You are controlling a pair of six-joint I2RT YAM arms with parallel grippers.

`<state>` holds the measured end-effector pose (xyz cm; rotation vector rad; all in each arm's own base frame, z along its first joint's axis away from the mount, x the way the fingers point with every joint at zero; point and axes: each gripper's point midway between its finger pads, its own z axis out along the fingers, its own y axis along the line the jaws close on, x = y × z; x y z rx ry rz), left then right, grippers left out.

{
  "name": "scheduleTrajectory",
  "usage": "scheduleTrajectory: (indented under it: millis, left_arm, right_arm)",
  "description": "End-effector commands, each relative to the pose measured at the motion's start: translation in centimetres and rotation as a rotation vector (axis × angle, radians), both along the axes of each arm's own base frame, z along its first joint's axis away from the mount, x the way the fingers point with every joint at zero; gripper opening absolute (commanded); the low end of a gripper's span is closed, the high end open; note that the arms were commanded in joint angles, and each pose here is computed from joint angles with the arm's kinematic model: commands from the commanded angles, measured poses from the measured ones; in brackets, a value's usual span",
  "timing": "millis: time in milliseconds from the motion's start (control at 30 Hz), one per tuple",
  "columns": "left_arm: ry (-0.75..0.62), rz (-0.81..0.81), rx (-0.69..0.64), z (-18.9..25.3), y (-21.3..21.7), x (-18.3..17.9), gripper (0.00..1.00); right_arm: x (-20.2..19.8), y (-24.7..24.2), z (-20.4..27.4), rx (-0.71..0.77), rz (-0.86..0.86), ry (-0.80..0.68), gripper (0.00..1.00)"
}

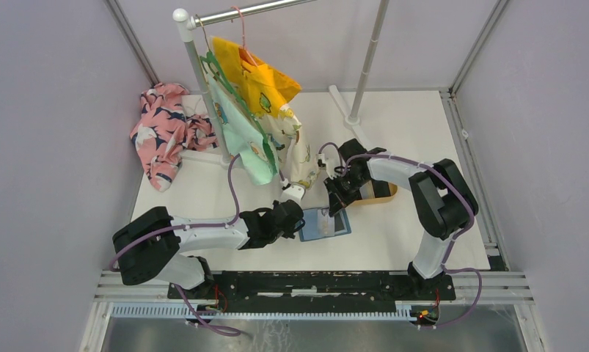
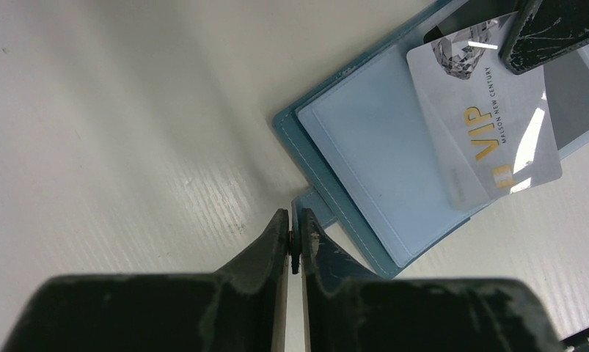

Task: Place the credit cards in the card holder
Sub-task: Insert the credit card into the card holder.

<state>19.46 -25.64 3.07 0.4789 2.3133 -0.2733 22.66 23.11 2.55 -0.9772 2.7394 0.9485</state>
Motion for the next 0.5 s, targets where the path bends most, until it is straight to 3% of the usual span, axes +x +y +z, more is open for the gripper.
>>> scheduleTrajectory:
  millis: [0,467]
  left_arm:
    - [-0.065,-0.018,-0.052,2.0,-1.24,1.2,0.15]
    - [-0.044,-0.043,-0.052,1.54,-1.93,0.97,0.15]
  right_arm:
    - [-0.55,-1.88,-2.22,-0.107,-0.004,0.03,0.09]
    - [-0.66,-0.94,-2.74,-0.081,0.001,0.092,0.1]
